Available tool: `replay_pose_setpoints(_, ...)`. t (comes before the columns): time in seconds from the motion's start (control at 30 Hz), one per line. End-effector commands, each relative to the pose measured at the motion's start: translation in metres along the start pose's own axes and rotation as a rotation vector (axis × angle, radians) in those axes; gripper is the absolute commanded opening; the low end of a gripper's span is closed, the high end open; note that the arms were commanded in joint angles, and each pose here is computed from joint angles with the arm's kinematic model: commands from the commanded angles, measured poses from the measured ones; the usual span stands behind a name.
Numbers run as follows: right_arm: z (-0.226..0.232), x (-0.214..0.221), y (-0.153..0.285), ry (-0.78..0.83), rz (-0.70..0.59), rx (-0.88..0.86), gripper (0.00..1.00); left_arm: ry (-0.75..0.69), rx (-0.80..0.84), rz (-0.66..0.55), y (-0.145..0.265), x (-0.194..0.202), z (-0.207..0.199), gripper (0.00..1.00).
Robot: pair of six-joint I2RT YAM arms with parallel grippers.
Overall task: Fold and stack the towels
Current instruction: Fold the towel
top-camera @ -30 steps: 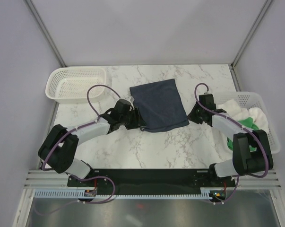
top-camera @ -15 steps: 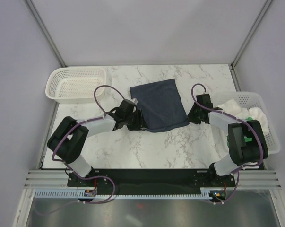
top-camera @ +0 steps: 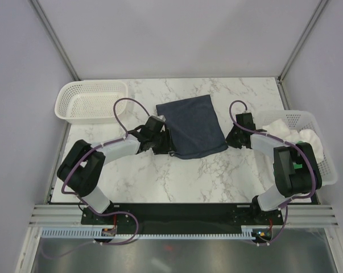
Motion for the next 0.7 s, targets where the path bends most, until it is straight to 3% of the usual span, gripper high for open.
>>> replay_pose_setpoints(0.0,0.006,-0.017,-0.001,0.015,-0.061,-0.008,0.03,-0.042,-0.018,-0.024,0.001,-0.005,-0.005,0.53)
replay_pose_setpoints(0.23,0.009,-0.020,0.004,0.017,-0.077,-0.023,0.00,-0.047,-0.015,-0.022,-0.001,-0.005,-0.008,0.53)
replay_pose_setpoints(0.27,0.010,-0.021,0.005,0.018,-0.079,-0.027,0.00,-0.043,0.010,-0.044,-0.002,-0.010,-0.015,0.36)
replay_pose_setpoints(0.47,0.010,-0.023,0.007,0.024,-0.084,-0.031,0.00,-0.037,-0.003,-0.036,-0.006,-0.011,-0.015,0.16)
replay_pose_setpoints(0.67,0.012,-0.026,0.009,0.025,-0.097,-0.038,0.00,-0.036,-0.026,-0.037,-0.004,-0.012,-0.014,0.02)
Point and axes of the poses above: each gripper's point midway between its finger pads, its own y axis back along the fingers, its own z axis along the line the jaws close on, x = y × z, the point moved 5 cm from there along y, back along the fingers, and after that the axes turned 12 degrees about y, right-handed, at the moved point
